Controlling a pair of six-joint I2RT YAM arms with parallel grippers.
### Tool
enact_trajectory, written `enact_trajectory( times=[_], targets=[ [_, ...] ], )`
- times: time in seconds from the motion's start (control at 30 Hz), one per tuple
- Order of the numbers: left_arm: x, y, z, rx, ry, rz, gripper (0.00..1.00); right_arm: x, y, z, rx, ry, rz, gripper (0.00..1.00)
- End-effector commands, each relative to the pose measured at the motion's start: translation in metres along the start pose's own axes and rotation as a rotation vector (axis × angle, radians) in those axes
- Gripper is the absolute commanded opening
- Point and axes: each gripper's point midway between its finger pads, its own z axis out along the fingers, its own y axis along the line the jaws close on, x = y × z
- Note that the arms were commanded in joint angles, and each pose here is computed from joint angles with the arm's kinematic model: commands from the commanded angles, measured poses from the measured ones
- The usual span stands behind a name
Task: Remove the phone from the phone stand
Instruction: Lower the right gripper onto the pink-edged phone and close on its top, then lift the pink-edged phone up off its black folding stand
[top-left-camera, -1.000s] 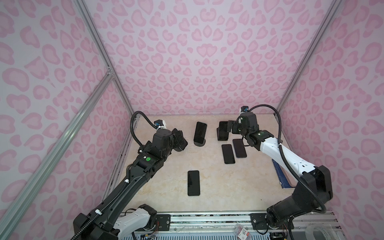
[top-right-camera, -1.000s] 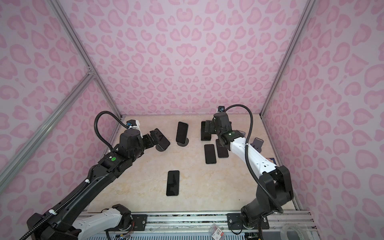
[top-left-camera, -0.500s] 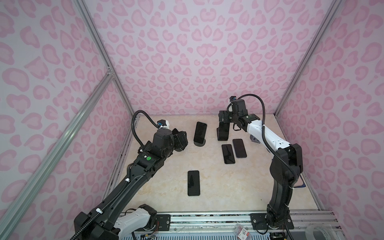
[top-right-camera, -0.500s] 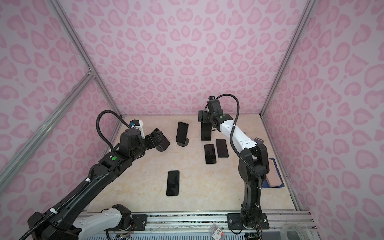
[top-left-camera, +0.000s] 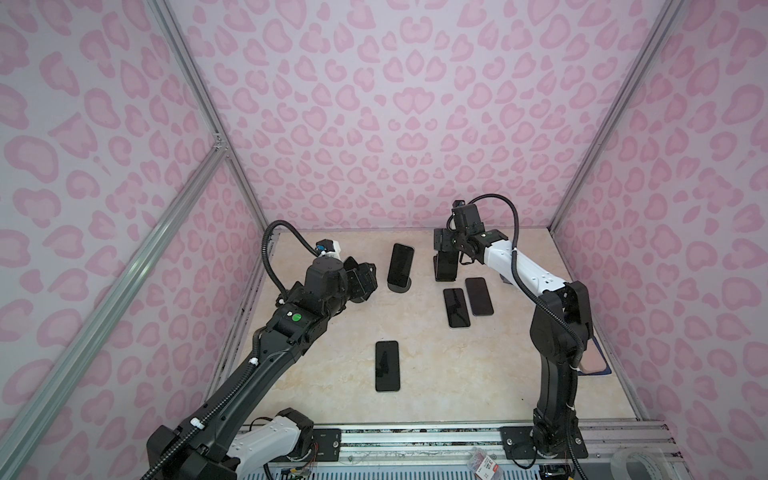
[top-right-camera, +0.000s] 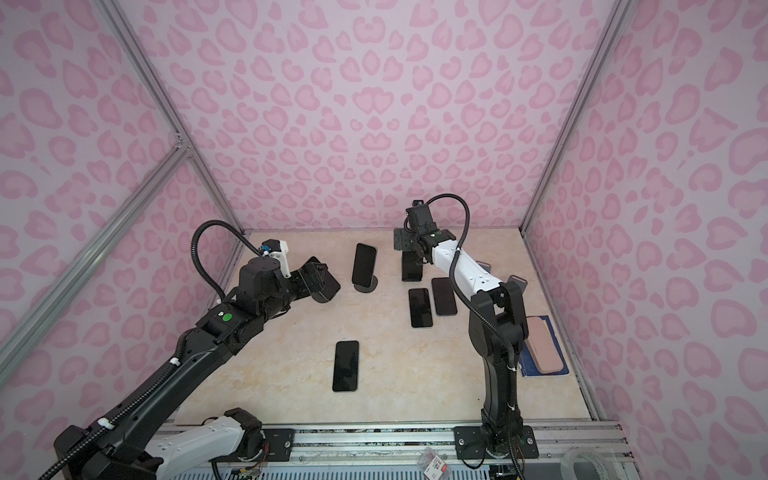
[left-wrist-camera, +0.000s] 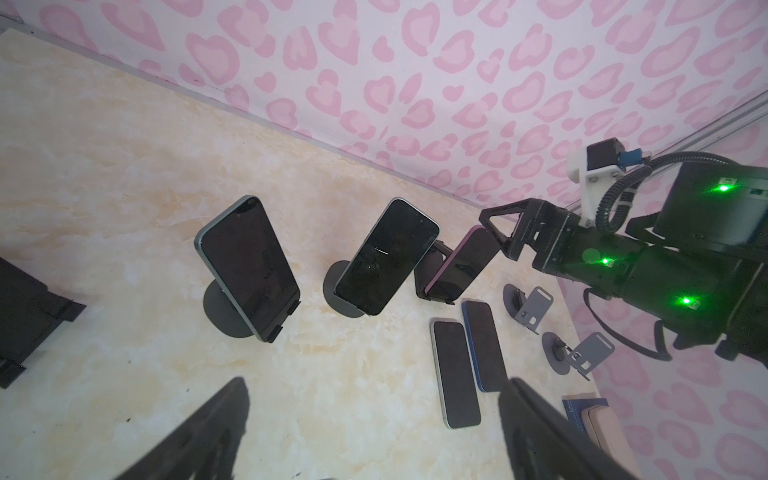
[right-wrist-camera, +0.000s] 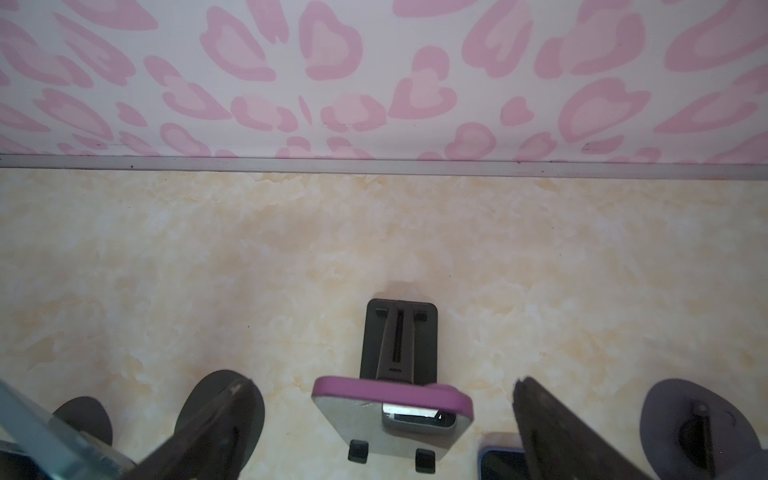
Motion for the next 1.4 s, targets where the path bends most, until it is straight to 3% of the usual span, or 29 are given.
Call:
enact_trajectory(
  times=[0.0,0.5,0.7,1.37],
  targets=[
    [-0.005,-0.005,0.000,0.025,-0.018,-0.013,0.97,0.006,-0.003,0.007,0.016,0.000,0.032,0.99],
    [-0.005,-0.005,-0.002,0.024,-0.021,-0.015,0.97,0.015,-0.002,0.026,0.028,0.017,0.050,0.99],
    [-0.004,-0.005,-0.002,0.027,-0.018,-0.017,0.97,0.019,-0.002,0.034,0.036,0.018,0.063,0.88],
    [-0.004,-0.006,-0.002,0.033,-0.018,-0.019,0.97,0.023,-0.002,0.041,0.072,0.013,0.035,0.75]
  ],
)
